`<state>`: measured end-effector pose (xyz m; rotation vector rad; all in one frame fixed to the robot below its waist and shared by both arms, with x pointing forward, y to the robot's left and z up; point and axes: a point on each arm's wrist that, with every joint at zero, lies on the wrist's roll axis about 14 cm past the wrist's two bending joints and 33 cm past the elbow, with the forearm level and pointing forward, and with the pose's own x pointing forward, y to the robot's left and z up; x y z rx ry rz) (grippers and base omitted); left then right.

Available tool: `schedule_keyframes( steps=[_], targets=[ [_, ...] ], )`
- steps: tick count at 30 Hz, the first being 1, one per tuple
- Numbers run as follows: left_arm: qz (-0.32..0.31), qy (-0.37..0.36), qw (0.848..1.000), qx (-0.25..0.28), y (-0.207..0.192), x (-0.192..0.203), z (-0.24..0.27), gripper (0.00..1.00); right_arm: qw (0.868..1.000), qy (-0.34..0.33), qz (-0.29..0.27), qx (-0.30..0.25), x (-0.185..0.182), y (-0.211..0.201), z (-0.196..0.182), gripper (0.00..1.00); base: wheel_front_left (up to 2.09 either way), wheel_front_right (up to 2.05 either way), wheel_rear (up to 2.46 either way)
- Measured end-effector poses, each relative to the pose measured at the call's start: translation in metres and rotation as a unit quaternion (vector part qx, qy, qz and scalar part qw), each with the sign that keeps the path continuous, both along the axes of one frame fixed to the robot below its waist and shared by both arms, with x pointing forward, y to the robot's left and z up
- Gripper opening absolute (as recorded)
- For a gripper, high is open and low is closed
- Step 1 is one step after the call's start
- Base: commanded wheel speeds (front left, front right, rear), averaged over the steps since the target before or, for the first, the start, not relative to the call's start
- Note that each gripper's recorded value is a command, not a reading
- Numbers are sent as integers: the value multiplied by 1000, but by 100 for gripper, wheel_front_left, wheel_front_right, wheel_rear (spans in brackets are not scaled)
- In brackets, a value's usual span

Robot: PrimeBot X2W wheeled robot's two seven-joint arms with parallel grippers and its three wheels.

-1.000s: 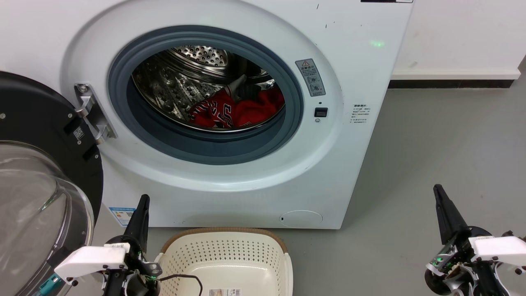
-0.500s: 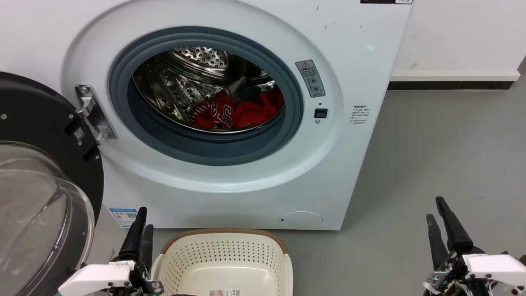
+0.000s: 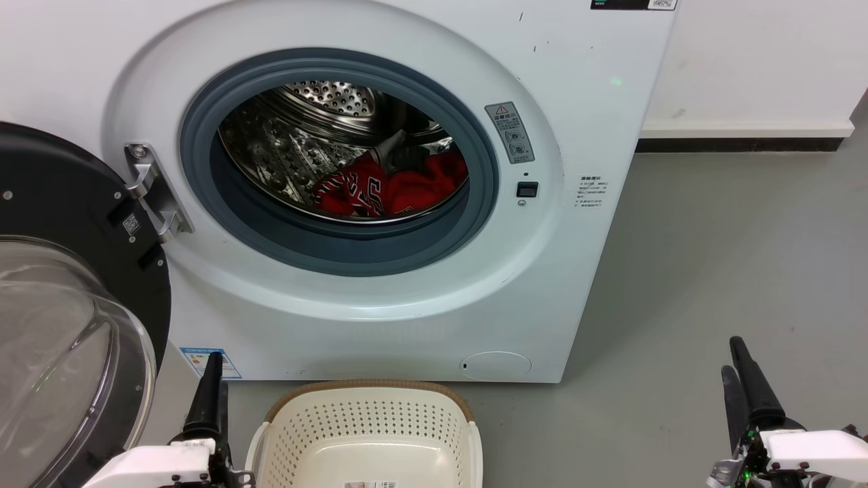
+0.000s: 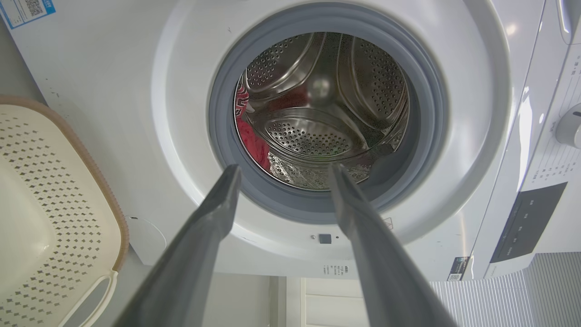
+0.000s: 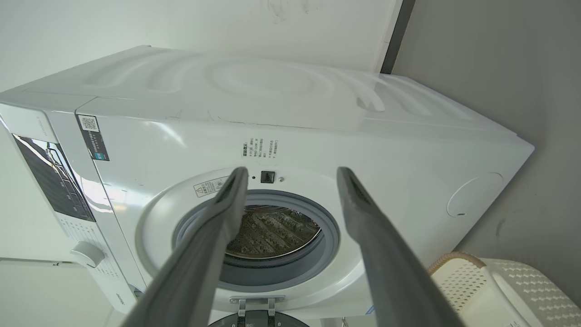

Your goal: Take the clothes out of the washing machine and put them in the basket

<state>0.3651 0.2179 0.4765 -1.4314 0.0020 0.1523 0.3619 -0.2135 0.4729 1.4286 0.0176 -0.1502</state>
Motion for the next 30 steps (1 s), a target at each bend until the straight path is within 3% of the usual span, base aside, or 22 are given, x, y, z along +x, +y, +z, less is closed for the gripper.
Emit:
schedule_keyframes(
  steps=[7, 13, 22, 30],
  targets=[
    [18, 3, 999, 35, 11, -2, 1, 100, 997, 6, -13, -76, -2, -12, 1, 100, 0, 0, 0],
    [39, -4, 994, 107, 25, -2, 17, 100, 982, -19, 4, -188, 3, -6, 24, 100, 0, 0, 0],
    [55, -15, 978, 201, 30, -1, 44, 100, 934, -71, 13, -349, 8, 5, 65, 100, 0, 0, 0],
    [43, -36, 961, 270, 16, -4, 60, 100, 895, -95, 27, -435, 5, 22, 79, 100, 0, 0, 0]
  ],
)
